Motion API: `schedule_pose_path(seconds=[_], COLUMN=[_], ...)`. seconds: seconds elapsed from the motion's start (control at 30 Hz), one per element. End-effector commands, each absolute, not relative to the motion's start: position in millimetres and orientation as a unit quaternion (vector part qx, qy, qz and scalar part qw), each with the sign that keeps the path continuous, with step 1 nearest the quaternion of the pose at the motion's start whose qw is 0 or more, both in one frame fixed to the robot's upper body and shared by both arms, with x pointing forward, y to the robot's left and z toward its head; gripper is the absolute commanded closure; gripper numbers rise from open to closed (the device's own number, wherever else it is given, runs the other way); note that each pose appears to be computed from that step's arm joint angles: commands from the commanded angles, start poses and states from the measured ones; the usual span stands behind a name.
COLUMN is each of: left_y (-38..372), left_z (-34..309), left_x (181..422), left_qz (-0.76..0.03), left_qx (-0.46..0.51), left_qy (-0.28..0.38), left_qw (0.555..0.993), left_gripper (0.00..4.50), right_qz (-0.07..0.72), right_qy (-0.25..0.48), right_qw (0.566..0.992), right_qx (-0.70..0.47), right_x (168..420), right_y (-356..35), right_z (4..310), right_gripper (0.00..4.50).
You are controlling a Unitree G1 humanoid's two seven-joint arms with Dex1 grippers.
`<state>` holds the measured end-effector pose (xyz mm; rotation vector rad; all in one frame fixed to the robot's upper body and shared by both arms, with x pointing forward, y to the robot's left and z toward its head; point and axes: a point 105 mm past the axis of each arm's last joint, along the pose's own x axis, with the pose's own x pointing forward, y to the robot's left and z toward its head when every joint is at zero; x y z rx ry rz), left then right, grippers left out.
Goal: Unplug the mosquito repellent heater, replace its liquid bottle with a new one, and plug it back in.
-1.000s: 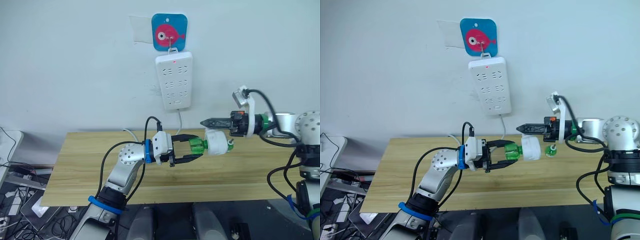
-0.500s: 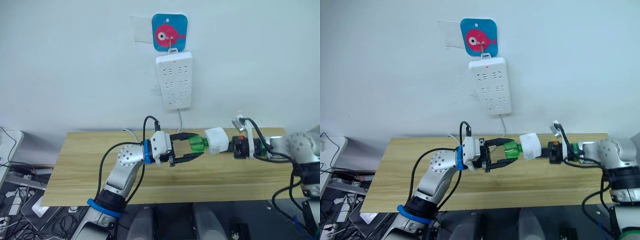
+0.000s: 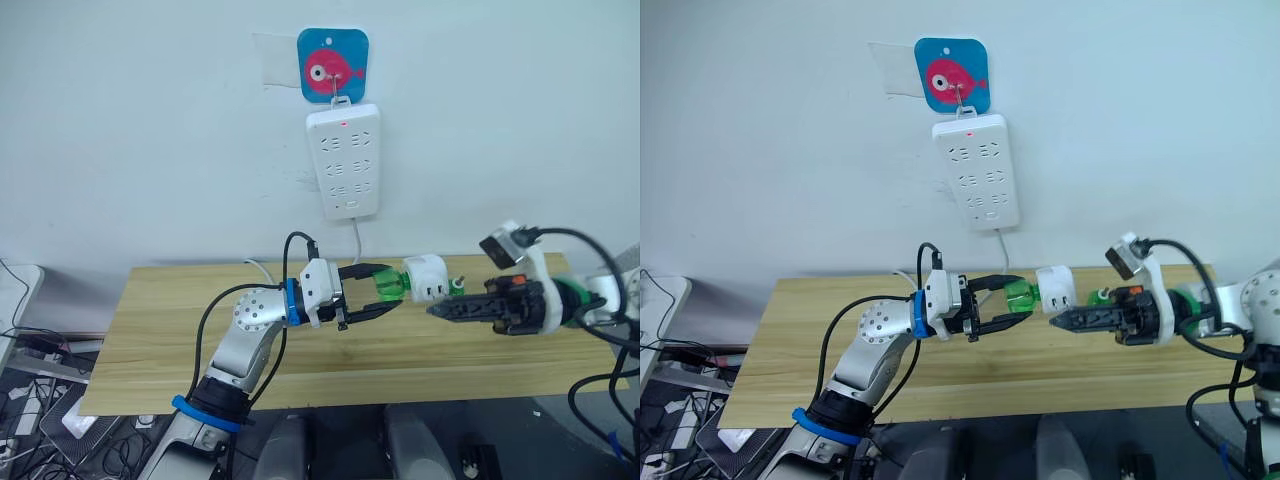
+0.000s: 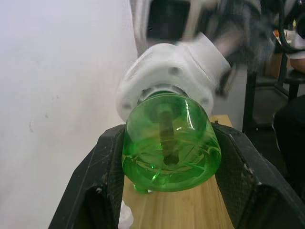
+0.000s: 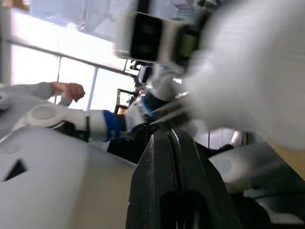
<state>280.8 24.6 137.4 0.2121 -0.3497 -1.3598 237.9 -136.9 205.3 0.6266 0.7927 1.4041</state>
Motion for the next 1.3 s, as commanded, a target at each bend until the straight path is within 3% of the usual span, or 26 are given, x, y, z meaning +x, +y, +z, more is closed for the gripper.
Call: schedule_pose_path(seconds=[0.03,0.3,0.57,0.8,0.97,1.3], left_y=[19,14,25,27,28,38], left_z=[147,149,145,153,162,166], left_x=[277,274,277,274,272,258], left_qz=[-0.635,-0.644,-0.631,-0.635,-0.648,-0.684], left_qx=[0.102,0.092,0.086,0.028,-0.118,-0.240], left_qy=[-0.184,-0.185,-0.171,-0.159,-0.070,0.061], left_qw=[0.743,0.736,0.752,0.755,0.750,0.687], left_gripper=[2.25,2.25,2.25,2.25,2.25,2.25], right_qz=[0.629,0.567,0.621,0.589,0.584,0.616], right_qy=[0.313,0.273,0.272,0.345,0.372,0.359], right_qw=[0.655,0.739,0.684,0.689,0.684,0.665], right_qx=[0.279,0.240,0.271,0.244,0.229,0.221], right_x=[244,284,265,244,230,221], right_y=[-131,-118,-133,-157,-163,-157], right_z=[226,226,257,229,211,217], right_gripper=[4.46,4.46,4.46,4.46,4.46,4.46])
